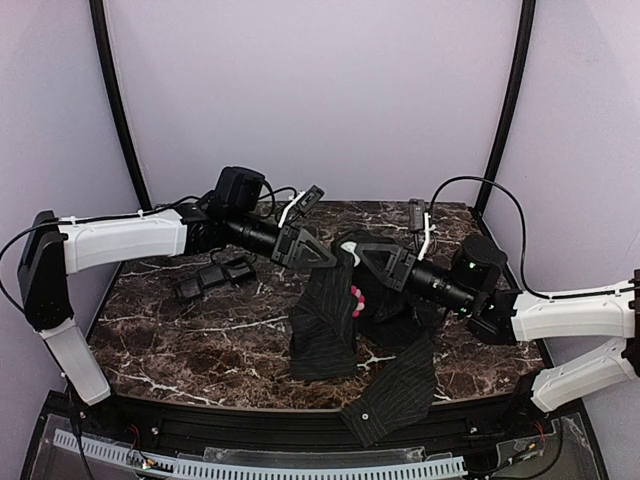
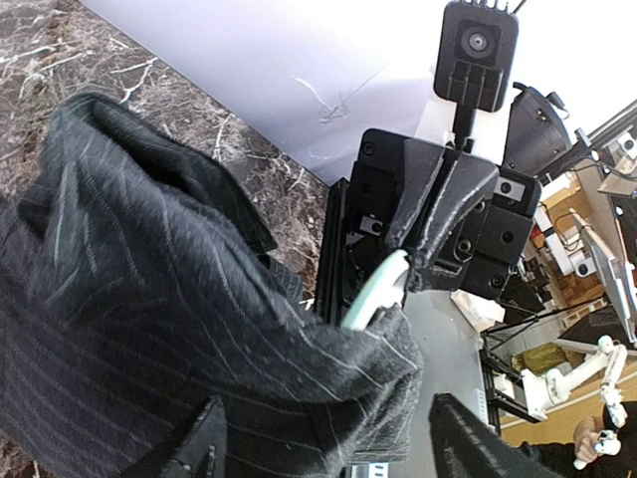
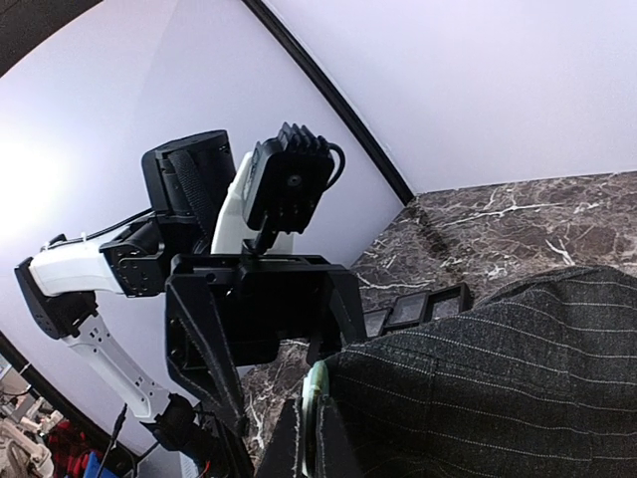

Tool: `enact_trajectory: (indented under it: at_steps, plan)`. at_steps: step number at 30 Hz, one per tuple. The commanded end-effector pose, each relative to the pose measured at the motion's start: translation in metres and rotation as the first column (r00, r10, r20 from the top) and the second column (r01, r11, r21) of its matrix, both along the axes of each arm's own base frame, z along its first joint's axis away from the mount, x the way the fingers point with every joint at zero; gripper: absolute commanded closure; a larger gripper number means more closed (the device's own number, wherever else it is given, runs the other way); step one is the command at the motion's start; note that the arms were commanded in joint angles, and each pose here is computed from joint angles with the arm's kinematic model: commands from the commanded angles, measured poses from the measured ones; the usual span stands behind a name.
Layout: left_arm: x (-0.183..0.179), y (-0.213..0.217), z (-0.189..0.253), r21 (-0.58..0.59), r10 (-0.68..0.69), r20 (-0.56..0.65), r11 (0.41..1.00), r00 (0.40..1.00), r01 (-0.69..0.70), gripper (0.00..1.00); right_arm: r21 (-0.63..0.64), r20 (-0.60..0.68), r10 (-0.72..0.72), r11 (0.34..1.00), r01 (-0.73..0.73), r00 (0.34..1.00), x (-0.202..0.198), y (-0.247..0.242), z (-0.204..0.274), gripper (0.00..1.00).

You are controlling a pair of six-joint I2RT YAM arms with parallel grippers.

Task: Remove the brooch from the garment
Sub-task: Pass from the right arm to the left, then open the brooch with the crumpled clothing.

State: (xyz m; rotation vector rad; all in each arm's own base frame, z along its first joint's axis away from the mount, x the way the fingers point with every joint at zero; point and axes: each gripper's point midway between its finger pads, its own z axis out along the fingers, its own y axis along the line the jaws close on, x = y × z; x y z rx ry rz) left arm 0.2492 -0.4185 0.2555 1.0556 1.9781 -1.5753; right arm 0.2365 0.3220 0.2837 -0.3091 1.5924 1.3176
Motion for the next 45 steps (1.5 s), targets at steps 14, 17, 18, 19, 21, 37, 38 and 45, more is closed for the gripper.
enact_trajectory:
  at_steps: [14, 17, 18, 19, 21, 37, 38, 45]
  plan:
    - [-0.018, -0.002, 0.024, -0.131, -0.099, -0.021, 0.987, 0.995, 0.095, 0.73, 0.137, 0.059, 0.133, 0.981, -0.140, 0.989, -0.015, 0.013, 0.036, 1.00]
    - [-0.018, -0.002, 0.024, -0.138, -0.104, -0.022, 0.985, 0.994, 0.100, 0.79, 0.135, 0.055, 0.128, 0.982, -0.135, 0.990, -0.014, 0.013, 0.035, 1.00]
    - [-0.019, -0.002, 0.024, -0.139, -0.106, -0.024, 0.985, 0.994, 0.102, 0.83, 0.135, 0.055, 0.126, 0.982, -0.132, 0.991, -0.014, 0.013, 0.036, 1.00]
    - [-0.019, -0.002, 0.025, -0.142, -0.108, -0.023, 0.984, 0.994, 0.103, 0.85, 0.135, 0.051, 0.124, 0.982, -0.130, 0.991, -0.013, 0.013, 0.034, 1.00]
    - [-0.020, -0.002, 0.027, -0.150, -0.114, -0.026, 0.983, 0.993, 0.108, 0.90, 0.130, 0.045, 0.119, 0.984, -0.124, 0.992, -0.012, 0.013, 0.032, 1.00]
    - [-0.017, 0.014, 0.024, -0.027, -0.046, 0.137, 0.998, 0.990, 0.050, 0.99, -0.035, 0.029, 0.192, 0.981, -0.191, 0.981, -0.013, 0.020, 0.019, 0.47]
    - [-0.017, 0.017, 0.020, 0.000, -0.039, 0.136, 0.999, 0.990, 0.040, 0.99, -0.045, 0.024, 0.204, 0.978, -0.203, 0.979, -0.015, 0.020, 0.017, 0.42]
    - [-0.019, 0.021, 0.019, 0.015, -0.047, 0.174, 0.999, 0.984, 0.045, 0.99, -0.125, -0.053, 0.231, 0.964, -0.236, 0.971, -0.015, 0.023, -0.013, 0.26]
